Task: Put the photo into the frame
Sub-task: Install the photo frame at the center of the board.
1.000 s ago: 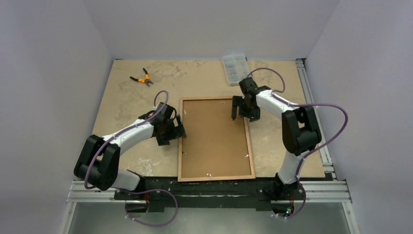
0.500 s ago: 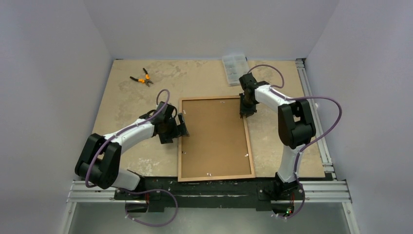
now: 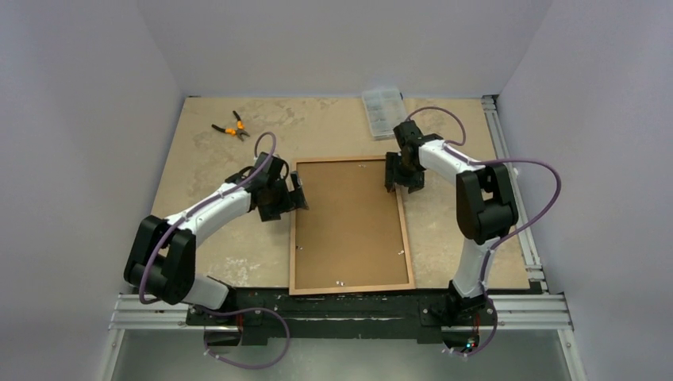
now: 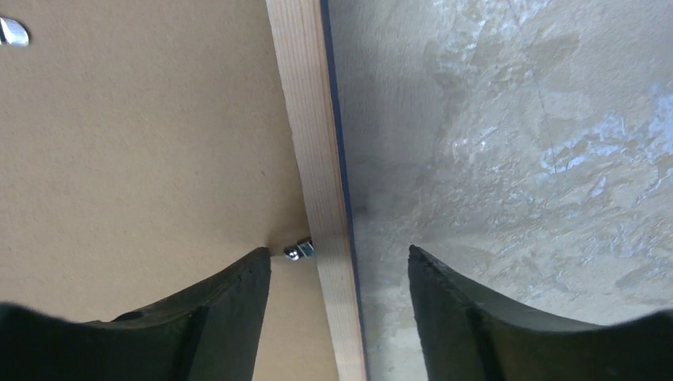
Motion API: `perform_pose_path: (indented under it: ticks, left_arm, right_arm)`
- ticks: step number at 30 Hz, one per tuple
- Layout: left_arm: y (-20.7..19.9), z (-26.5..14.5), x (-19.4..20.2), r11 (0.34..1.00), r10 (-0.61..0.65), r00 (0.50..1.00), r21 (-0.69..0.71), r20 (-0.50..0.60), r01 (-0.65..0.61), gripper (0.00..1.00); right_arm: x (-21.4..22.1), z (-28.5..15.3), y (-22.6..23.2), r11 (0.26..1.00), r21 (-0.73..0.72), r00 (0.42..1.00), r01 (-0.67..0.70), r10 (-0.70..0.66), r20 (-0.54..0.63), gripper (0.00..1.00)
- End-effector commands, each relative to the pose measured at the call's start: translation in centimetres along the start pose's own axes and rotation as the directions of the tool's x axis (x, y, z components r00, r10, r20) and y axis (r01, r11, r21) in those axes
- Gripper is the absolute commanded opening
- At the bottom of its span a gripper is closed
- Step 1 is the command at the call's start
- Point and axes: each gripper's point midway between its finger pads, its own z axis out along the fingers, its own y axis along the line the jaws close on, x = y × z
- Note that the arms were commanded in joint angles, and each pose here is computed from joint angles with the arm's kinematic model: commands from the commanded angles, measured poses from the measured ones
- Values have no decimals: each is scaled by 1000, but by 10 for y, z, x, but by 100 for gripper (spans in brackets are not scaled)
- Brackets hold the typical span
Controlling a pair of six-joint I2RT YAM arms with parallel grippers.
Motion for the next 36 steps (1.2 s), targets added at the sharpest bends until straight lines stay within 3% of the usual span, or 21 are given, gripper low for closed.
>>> perform_pose_path:
  ticks: [1,3,5,14,25,32,36]
  left_arm:
    - [-17,-8,-42,1000,19,997,17,77,-20,91]
    - [-21,-7,-52,1000,22,996,6,82,-23,91]
    - [-23,-5,-62,1000,24,996,-18,84,-23,90]
    - [-23,26,-99,989,32,996,-143,78,-20,81]
    - [-23,64,-120,971,53,999,-234,-4,-52,71]
    - [-10,71,-119,952,64,997,-297,-43,-73,53]
    - [-5,79,-114,950,65,995,-301,-72,-84,29]
  right_arm:
    - [-10,-24,2,996,-86,998,-35,40,54,72]
    - [-10,-30,4,991,-124,997,-43,50,60,83]
    - [-8,-36,6,988,-146,997,-45,54,63,86]
    - [12,-30,10,981,-188,999,-45,50,20,87]
    - [20,-31,9,980,-193,999,-40,41,4,87]
    - [19,-32,9,980,-194,999,-36,37,3,87]
    - [19,-32,8,981,-191,999,-38,39,2,87]
